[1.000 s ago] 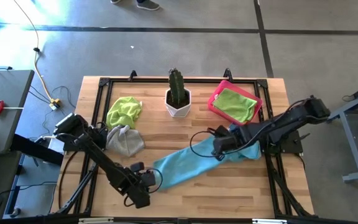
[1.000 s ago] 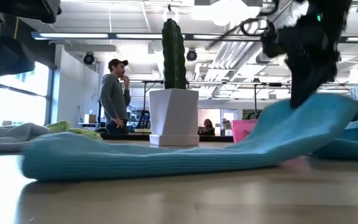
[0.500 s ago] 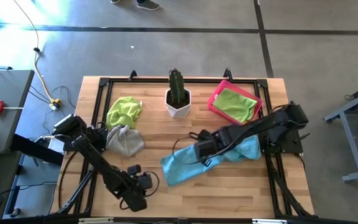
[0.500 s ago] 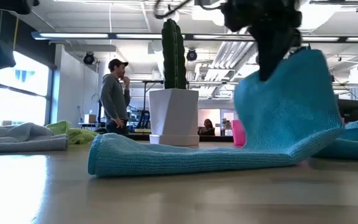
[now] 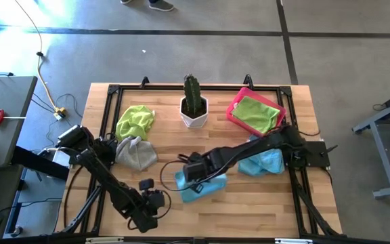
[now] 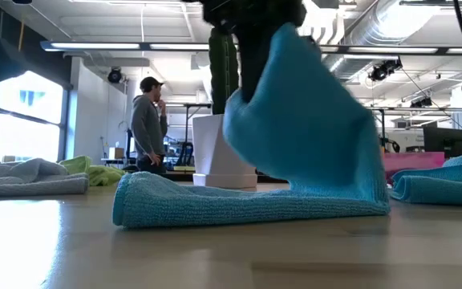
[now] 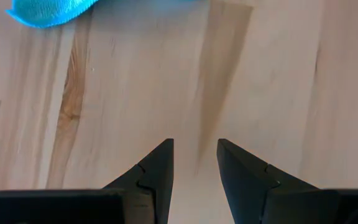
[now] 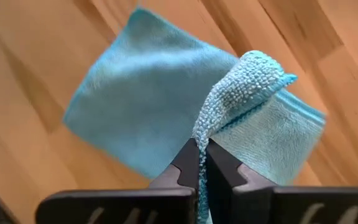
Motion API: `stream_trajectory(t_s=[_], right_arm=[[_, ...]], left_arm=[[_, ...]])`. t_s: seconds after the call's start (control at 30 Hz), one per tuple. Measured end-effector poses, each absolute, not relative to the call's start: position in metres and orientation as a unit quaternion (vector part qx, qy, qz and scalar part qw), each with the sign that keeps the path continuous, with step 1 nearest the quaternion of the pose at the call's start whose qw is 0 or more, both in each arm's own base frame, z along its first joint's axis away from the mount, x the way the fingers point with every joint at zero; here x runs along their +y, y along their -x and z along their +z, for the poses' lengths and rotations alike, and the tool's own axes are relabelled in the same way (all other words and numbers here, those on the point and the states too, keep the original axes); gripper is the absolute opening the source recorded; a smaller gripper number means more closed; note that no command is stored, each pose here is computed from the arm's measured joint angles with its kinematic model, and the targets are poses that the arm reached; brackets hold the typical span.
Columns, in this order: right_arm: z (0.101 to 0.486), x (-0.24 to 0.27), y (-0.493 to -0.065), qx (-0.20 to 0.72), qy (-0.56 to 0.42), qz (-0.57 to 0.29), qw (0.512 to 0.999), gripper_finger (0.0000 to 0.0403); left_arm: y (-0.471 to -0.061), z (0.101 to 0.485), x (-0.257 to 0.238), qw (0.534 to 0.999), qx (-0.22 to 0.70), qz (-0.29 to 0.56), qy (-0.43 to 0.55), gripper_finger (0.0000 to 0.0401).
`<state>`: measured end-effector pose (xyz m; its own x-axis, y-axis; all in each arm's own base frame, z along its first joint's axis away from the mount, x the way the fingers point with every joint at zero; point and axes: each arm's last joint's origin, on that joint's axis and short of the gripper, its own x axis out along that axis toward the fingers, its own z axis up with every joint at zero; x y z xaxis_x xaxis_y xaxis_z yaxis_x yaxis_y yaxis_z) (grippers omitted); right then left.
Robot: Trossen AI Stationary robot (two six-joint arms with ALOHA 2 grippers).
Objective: Fold microfiber towels
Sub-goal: Fold the bottom blue microfiber towel
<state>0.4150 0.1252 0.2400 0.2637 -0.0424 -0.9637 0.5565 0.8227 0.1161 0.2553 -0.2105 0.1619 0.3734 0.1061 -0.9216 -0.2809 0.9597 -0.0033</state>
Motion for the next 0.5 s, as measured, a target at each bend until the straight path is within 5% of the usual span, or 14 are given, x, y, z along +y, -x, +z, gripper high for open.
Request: stream_trajectory(t_s=[0.5], right_arm=[[0.207,0.148,-0.453,0.507,-0.255,-0.218,0.794,0.0]], left_arm=[[-0.253,0.162,-0.208,0.831,0.538,0.131,0.044,0.0114]])
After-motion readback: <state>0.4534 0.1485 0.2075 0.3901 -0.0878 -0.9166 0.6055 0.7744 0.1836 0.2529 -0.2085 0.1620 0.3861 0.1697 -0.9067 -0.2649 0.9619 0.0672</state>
